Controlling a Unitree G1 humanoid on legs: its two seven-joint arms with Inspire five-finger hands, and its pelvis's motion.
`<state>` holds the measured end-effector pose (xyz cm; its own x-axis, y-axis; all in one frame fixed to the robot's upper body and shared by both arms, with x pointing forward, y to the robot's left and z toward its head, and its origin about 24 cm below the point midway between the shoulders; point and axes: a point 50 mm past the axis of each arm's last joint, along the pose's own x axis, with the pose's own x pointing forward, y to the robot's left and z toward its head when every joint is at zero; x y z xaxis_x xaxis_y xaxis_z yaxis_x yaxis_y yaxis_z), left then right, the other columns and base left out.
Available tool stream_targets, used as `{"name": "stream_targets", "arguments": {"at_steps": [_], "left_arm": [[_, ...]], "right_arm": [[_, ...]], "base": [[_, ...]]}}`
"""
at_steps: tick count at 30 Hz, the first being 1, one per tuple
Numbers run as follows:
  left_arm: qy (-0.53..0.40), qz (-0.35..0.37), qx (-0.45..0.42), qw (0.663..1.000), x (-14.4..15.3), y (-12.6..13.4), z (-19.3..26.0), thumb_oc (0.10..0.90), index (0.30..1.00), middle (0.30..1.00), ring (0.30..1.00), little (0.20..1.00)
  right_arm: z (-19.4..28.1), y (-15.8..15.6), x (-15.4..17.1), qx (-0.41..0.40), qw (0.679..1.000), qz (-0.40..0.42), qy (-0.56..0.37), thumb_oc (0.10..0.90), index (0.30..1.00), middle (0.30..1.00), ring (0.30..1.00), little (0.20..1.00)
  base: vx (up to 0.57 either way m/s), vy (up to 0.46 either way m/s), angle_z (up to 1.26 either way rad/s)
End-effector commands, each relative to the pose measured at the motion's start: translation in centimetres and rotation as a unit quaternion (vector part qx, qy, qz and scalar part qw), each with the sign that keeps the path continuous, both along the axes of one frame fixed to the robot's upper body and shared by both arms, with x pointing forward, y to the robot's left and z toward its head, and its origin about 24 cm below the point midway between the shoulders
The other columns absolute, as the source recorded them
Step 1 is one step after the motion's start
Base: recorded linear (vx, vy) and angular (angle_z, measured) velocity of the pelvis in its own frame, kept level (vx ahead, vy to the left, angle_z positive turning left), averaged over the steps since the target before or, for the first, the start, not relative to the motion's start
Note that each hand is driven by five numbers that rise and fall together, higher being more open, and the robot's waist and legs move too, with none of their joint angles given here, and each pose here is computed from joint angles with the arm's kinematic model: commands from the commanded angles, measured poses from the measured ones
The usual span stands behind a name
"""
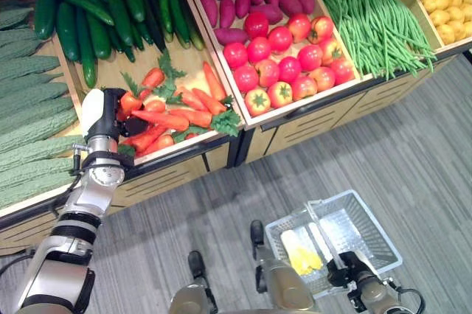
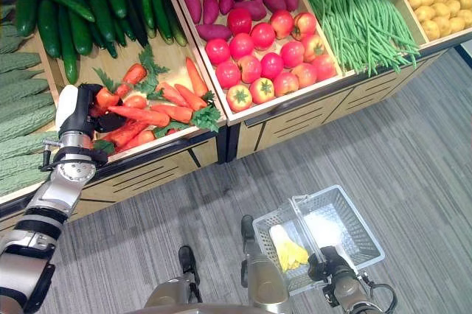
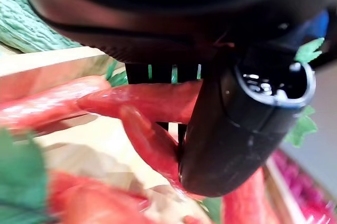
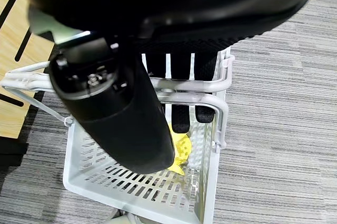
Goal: Get the vegetables into the basket
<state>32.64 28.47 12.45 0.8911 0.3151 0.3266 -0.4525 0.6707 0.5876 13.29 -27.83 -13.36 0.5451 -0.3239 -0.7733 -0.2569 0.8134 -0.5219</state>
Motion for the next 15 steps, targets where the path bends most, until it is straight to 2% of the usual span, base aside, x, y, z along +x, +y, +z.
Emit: {"name": "stream_targets", "arguments": {"at_steps": [1,3,6,7,10,12,15], "left_arm": [[-0.191,-0.064,-0.059,0.978,-0.5,-1.7,6.8,0.4,0.3,0.3,0.3,0.3],[-0.193,-0.079,-0.07,0.976,-0.8,-2.0,6.7,0.4,0.3,0.3,0.3,0.3],[-0.214,-0.153,-0.132,0.956,-2.0,-3.7,6.7,0.4,0.3,0.3,0.3,0.3],[-0.213,-0.214,-0.214,0.929,-2.7,-4.5,6.1,0.4,0.3,0.3,0.3,0.3],[-0.202,-0.272,-0.288,0.896,-3.3,-5.6,5.2,0.4,0.3,0.3,0.3,0.3],[-0.184,-0.301,-0.303,0.885,-3.9,-6.2,4.5,0.4,0.3,0.3,0.3,0.3],[-0.174,-0.309,-0.295,0.887,-4.1,-6.4,4.2,0.4,0.3,0.3,0.3,0.3]], "right_arm": [[-0.3,-0.7,-1.9,-0.02,1.0,0.001,0.022,0.4,0.3,0.3,0.3,0.3],[-0.3,-0.8,-2.1,-0.02,1.0,0.0,0.023,0.4,0.3,0.3,0.3,0.3],[-0.4,-0.9,-2.5,-0.016,1.0,-0.005,0.027,0.4,0.3,0.3,0.3,0.3],[-0.4,-1.0,-2.8,-0.014,0.999,-0.003,0.034,0.4,0.3,0.3,0.3,0.3],[-0.6,-1.0,-3.2,-0.009,0.999,-0.001,0.042,0.4,0.3,0.3,0.3,0.3],[-0.7,-0.8,-3.5,-0.003,0.999,0.0,0.046,0.4,0.3,0.3,0.3,0.3],[-0.8,-0.8,-3.6,0.001,0.999,-0.001,0.047,0.4,0.3,0.3,0.3,0.3]], "base": [[0.0,0.0,0.0],[0.0,0.0,0.0],[0.0,0.0,0.0],[0.0,0.0,0.0],[0.02,0.013,-0.05],[0.03,0.001,-0.07],[0.03,-0.004,-0.06]]}}
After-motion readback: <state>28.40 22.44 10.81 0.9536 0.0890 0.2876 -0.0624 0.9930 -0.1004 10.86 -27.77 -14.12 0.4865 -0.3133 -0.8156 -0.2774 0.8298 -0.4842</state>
